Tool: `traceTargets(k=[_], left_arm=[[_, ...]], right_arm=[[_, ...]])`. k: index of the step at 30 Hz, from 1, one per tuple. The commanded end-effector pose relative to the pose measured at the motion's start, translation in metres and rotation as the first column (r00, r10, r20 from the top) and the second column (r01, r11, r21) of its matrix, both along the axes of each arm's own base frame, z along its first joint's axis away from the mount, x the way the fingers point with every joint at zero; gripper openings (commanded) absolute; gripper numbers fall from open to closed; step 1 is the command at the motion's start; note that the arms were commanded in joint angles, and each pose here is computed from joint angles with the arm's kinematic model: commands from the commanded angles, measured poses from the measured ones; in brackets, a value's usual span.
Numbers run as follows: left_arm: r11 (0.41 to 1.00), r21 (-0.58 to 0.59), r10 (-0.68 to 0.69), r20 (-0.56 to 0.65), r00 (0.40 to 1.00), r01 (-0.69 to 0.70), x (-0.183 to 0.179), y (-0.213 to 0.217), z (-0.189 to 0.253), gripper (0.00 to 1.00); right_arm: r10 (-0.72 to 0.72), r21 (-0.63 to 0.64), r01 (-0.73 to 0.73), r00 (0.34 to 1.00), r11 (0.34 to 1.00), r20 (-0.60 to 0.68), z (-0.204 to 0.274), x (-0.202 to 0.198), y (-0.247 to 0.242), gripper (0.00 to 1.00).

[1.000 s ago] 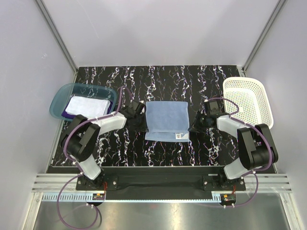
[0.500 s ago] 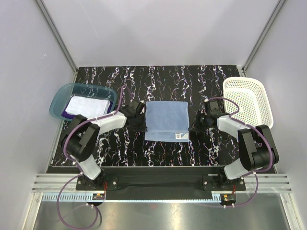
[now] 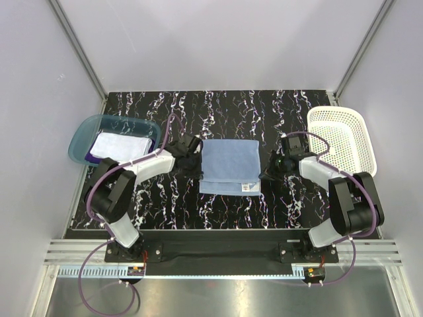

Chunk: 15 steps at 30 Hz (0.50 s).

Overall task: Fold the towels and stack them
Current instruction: Fold the towel

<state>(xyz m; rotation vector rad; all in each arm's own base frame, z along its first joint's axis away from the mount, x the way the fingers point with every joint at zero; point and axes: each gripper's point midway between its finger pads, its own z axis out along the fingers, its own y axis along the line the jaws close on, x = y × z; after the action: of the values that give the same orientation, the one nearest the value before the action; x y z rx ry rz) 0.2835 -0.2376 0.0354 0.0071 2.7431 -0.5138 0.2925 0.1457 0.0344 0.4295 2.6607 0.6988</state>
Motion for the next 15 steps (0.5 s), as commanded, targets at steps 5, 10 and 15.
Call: traceTargets(k=[5,10,15], left_arm=[[1.0,0.009,-0.022,0.086,0.996,0.021,0.014,-0.002,0.045,0.0],[0.997,-0.052,-0.041,0.133,0.99,0.049,0.007,-0.005,0.082,0.0],[0.994,-0.081,-0.063,0.095,0.994,0.07,-0.011,-0.003,0.067,0.0]], right_arm=[[0.042,0.018,-0.043,0.995,0.999,0.095,0.05,0.016,0.009,0.0],[0.057,0.021,-0.059,0.994,0.998,0.092,0.072,0.004,0.008,0.0],[0.027,0.01,-0.029,0.996,1.0,0.088,0.058,-0.009,0.001,0.07]])
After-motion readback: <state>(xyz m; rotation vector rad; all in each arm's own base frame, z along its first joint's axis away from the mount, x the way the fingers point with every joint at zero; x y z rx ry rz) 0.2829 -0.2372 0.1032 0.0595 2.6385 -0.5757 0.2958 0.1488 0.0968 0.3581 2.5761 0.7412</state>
